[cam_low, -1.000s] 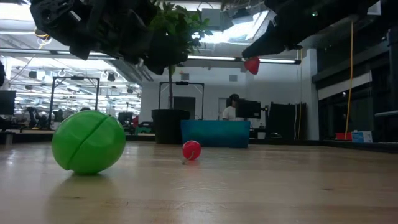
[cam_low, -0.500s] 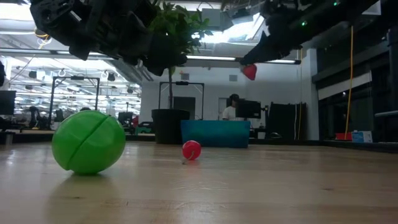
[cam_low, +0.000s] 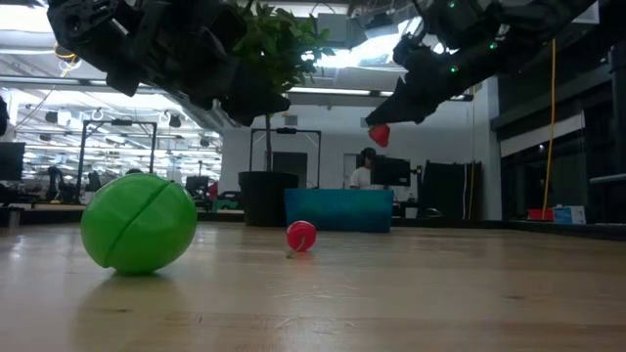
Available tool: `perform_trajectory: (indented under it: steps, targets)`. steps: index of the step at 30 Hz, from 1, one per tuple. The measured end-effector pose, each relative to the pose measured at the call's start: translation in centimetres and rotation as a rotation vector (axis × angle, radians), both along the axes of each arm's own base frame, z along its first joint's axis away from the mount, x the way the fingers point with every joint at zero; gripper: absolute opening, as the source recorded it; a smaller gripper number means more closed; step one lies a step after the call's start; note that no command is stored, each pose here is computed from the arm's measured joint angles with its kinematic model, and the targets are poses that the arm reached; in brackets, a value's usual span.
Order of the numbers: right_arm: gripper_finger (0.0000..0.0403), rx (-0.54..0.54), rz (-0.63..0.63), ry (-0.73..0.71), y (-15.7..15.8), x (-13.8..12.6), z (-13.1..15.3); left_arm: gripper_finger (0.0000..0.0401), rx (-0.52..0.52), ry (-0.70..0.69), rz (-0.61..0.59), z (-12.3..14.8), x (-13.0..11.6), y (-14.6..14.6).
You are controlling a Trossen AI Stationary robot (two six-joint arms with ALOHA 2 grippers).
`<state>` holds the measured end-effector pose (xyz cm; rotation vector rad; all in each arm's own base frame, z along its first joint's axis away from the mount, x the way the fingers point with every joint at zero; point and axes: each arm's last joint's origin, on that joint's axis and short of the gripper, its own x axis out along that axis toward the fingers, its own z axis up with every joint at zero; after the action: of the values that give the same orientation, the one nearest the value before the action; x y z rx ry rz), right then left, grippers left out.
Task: Pick and placing Produce into tupperware
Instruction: Put the red strawberry into the blue container
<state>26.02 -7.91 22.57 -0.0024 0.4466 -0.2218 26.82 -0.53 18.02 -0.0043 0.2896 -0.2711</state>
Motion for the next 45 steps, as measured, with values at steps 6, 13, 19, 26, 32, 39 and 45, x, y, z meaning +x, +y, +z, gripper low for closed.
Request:
perform_trajectory:
  steps: [6, 13, 19, 26, 32, 39, 45]
  targets:
    - [0.0001, 0.047, 0.043, 0.042, -2.5, 1.3, 0.3, 0.0219, 0.047, -0.009, 0.037, 0.0, 0.0, 0.2]
    - [0.0001, 0.029, 0.047, 0.126, -6.0, 4.3, 1.1, 0.0216, 0.064, -0.013, 0.043, 0.0, 0.0, 0.2]
    - [0.0001, 0.092, 0.076, 0.145, -9.4, 5.7, 0.5, 0.0214, 0.065, 0.004, 0.043, -0.2, 0.0, 0.2]
    - [0.0001, 0.125, 0.059, 0.146, -11.9, 6.2, -0.3, 0.0214, 0.065, 0.051, 0.042, -0.6, -0.2, 0.2]
    - [0.0001, 0.151, 0.054, 0.178, -12.4, 6.6, -1.8, 0.0214, 0.072, 0.049, 0.040, -0.6, -0.2, 0.2]
    - [0.0001, 0.167, 0.049, 0.195, -13.0, 7.4, -4.1, 0.0214, 0.084, 0.043, 0.035, -0.6, -0.1, 0.2]
    - [0.0001, 0.174, 0.037, 0.177, -13.3, 7.7, -4.6, 0.0214, 0.083, 0.044, 0.035, -0.6, -0.1, 0.2]
